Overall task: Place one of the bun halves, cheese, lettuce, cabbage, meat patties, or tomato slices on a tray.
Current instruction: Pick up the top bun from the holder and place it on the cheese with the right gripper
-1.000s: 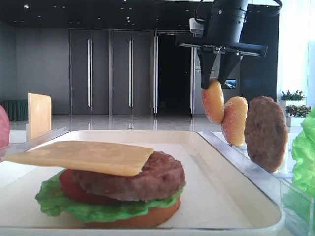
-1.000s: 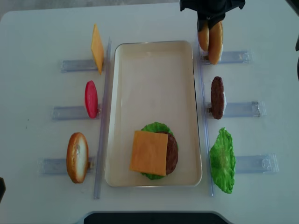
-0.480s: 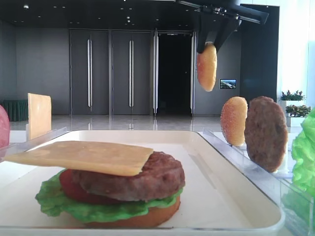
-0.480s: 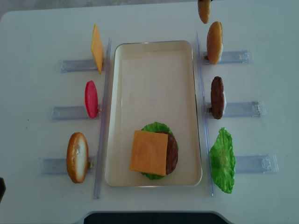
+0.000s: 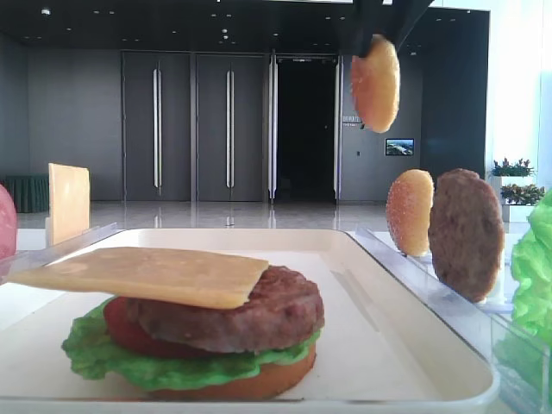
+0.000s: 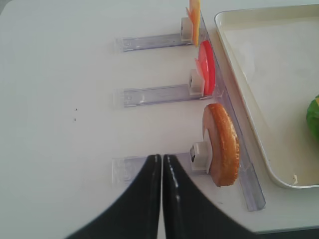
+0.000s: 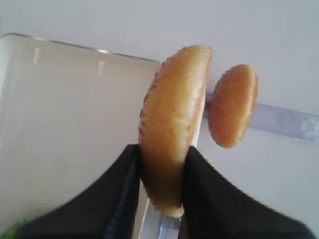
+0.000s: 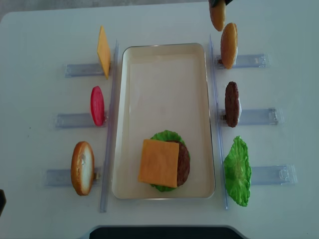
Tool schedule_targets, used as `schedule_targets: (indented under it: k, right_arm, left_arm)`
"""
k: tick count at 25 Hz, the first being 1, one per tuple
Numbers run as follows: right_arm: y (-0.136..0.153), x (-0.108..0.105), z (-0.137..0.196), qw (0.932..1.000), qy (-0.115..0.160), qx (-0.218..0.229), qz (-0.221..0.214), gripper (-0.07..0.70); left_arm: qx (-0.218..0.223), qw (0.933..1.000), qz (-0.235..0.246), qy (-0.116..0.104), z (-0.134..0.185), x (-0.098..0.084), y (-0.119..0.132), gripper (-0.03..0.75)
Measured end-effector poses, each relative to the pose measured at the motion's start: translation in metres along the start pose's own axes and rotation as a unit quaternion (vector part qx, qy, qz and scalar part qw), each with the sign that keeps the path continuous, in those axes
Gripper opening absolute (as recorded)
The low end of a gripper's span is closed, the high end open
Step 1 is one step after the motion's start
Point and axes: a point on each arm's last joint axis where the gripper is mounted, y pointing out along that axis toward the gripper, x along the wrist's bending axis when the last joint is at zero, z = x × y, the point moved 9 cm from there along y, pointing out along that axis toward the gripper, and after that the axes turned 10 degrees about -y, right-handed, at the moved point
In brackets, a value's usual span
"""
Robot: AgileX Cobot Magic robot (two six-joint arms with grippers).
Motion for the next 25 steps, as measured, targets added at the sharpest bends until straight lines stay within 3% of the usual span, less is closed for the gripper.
schedule_targets:
  k: [2, 5, 17, 25]
  right_arm:
    - [-0.01, 0.005, 0.014, 0.9996, -0.021, 0.005, 0.017, 0.191]
    - [-0.025, 0.012, 0.036, 0.9994, -0.03, 0.012, 0.014, 0.191]
    - [-0.057, 0.006, 0.125, 0.9984, -0.027, 0.047, 0.016, 0.191]
    - [-0.09, 0.015, 0.176, 0.9995, -0.013, 0.023, -0.017, 0.191]
  left_arm:
    - [0.0, 1.0, 0.0, 0.0, 0.0, 0.0, 0.0, 0.0]
    - [0.0, 1.0, 0.0, 0.0, 0.0, 0.0, 0.0, 0.0]
    - [0.0, 1.0, 0.0, 0.0, 0.0, 0.0, 0.0, 0.0]
    - [0.0, 1.0, 0.0, 0.0, 0.0, 0.0, 0.0, 0.0]
